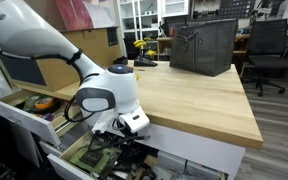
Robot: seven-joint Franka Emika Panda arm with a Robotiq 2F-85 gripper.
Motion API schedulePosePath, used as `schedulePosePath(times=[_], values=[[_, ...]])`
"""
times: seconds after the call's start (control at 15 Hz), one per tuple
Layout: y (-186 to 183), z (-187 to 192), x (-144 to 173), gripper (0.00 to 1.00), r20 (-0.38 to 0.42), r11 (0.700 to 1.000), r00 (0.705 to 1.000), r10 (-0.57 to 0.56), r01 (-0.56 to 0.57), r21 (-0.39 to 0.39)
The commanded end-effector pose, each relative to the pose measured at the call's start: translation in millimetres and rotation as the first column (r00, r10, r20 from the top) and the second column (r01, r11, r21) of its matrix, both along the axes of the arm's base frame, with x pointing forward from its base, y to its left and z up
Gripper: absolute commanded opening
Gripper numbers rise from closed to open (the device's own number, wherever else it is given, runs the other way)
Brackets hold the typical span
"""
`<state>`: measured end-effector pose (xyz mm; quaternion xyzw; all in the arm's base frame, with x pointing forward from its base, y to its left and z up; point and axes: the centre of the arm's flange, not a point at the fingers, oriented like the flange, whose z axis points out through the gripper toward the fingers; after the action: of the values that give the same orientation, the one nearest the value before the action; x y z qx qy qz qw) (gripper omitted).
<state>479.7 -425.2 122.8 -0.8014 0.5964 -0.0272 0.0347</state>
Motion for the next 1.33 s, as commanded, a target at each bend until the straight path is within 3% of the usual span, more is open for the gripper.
schedulePosePath(times=[0.0,0.4,0.87,1.27], values=[[7.4,-4.4,8.6,1.0,0.027,0.996,1.0,-0.007,0.009,-0.091],[30.4,-5.4,-8.4,1.0,0.105,0.981,0.993,0.047,-0.026,-0.194],[46.4,-7.1,-24.9,1.0,0.209,0.964,0.969,0.132,-0.077,-0.254],[39.8,-24.7,-24.6,1.0,0.299,0.987,0.945,0.133,-0.101,-0.122]])
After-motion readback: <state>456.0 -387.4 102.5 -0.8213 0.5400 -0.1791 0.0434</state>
